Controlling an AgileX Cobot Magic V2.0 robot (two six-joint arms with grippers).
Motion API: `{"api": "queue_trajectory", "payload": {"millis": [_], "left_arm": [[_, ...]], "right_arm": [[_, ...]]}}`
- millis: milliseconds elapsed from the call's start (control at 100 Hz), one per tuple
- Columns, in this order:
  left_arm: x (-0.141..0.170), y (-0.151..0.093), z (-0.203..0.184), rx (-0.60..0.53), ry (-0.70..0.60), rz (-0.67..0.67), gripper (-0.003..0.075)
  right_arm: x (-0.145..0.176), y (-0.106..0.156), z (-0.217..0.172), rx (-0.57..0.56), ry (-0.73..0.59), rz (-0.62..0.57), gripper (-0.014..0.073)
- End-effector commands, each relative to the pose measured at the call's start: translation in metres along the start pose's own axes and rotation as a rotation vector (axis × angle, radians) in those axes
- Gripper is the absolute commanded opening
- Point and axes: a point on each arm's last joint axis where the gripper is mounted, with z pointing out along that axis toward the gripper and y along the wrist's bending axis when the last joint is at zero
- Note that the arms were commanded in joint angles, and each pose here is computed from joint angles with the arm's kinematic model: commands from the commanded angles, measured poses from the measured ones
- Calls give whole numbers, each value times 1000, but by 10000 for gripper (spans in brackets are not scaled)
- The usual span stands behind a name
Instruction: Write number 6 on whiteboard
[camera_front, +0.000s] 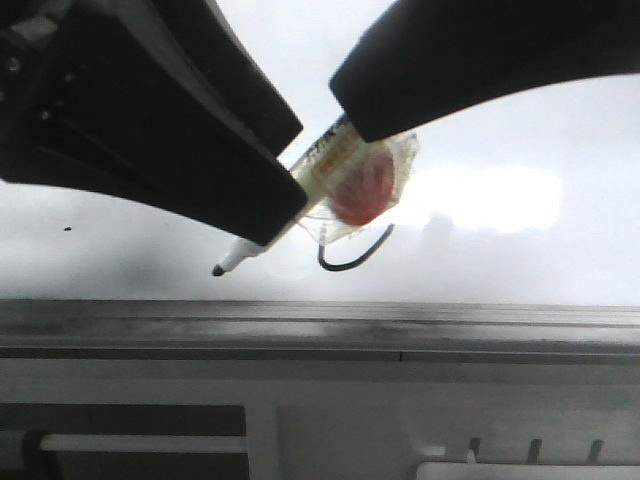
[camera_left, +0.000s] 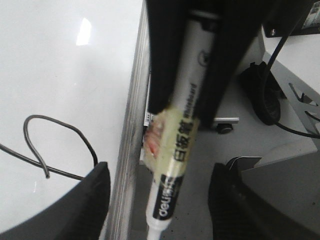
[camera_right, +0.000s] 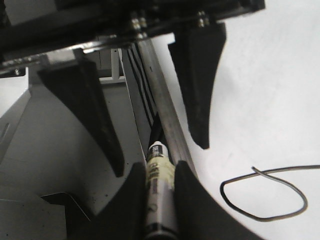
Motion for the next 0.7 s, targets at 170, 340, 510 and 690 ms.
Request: {"api": "queue_trajectory", "payload": {"millis": [170, 340, 510, 690], "left_arm": [[-11, 4, 2, 1, -52, -37, 304], [-9, 1, 2, 39, -31, -18, 230], [-8, -1, 2, 61, -16, -5, 188], [-8, -1, 2, 61, -16, -5, 48]], "right_arm": [[-19, 3, -5, 20, -87, -46, -64], [-19, 3, -5, 22, -88, -46, -64], [-19, 3, -5, 22, -89, -46, -64], [-19, 3, -5, 22, -89, -46, -64]]}}
